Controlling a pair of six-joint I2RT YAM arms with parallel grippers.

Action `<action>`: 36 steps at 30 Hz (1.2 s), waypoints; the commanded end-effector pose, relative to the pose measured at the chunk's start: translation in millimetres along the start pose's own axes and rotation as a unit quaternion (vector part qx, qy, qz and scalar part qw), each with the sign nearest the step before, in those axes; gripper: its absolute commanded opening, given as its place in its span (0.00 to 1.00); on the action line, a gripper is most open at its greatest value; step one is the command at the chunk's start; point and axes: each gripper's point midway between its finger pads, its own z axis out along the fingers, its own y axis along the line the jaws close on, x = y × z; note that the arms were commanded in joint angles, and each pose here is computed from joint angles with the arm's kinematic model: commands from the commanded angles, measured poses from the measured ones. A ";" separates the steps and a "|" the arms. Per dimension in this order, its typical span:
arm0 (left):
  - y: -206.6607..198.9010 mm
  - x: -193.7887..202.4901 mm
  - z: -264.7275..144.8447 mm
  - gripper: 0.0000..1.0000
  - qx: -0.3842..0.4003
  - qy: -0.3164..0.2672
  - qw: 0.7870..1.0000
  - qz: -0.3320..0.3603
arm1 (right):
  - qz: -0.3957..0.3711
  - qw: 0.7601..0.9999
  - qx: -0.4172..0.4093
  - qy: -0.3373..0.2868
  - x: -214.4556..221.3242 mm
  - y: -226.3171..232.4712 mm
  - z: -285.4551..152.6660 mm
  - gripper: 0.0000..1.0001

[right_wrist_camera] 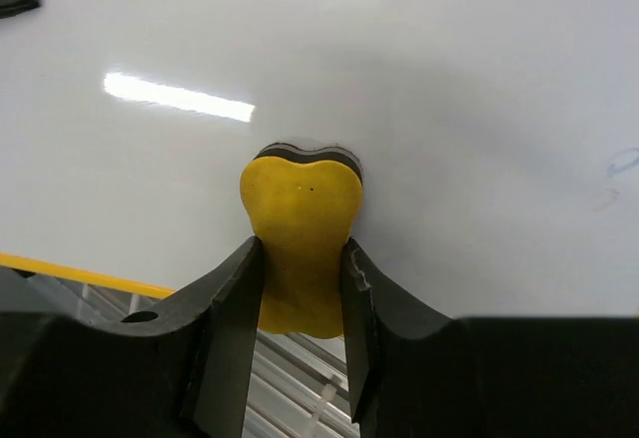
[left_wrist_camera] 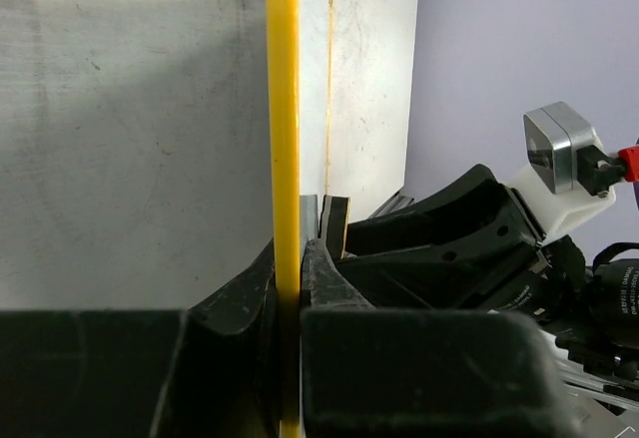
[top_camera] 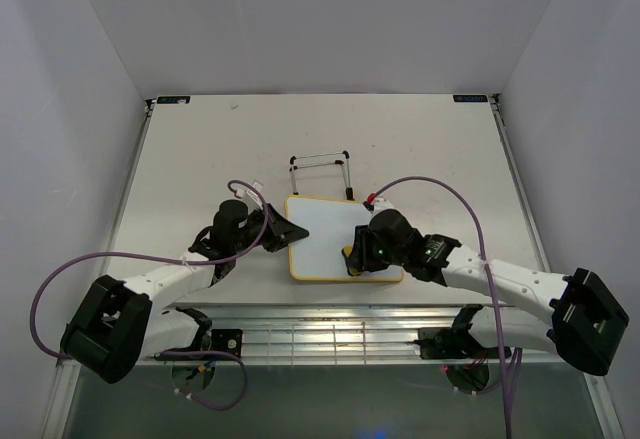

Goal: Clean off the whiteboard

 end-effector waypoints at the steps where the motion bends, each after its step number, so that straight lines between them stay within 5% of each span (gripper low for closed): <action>1: -2.0 0.2 -0.3 0.00 0.000 -0.007 1.000 0.029 | -0.005 0.993 0.105 0.048 33.8 -51.0 -2.7 0.08; 10: -6.8 3.3 1.9 0.00 0.004 -0.003 0.999 0.034 | -0.023 0.999 -0.019 0.044 6.3 58.2 22.1 0.08; 24: 0.7 14.3 -6.3 0.00 0.004 0.009 0.999 0.039 | 0.124 0.983 0.065 0.119 42.1 -138.7 -1.2 0.08; 31: 4.1 14.9 -6.5 0.00 0.000 0.009 0.999 0.043 | 0.101 0.984 0.044 0.141 31.0 -136.8 0.6 0.08; 36: 5.1 16.4 -3.8 0.00 -0.001 0.018 0.999 0.051 | 0.059 0.988 -0.063 0.130 -1.2 -86.1 0.5 0.08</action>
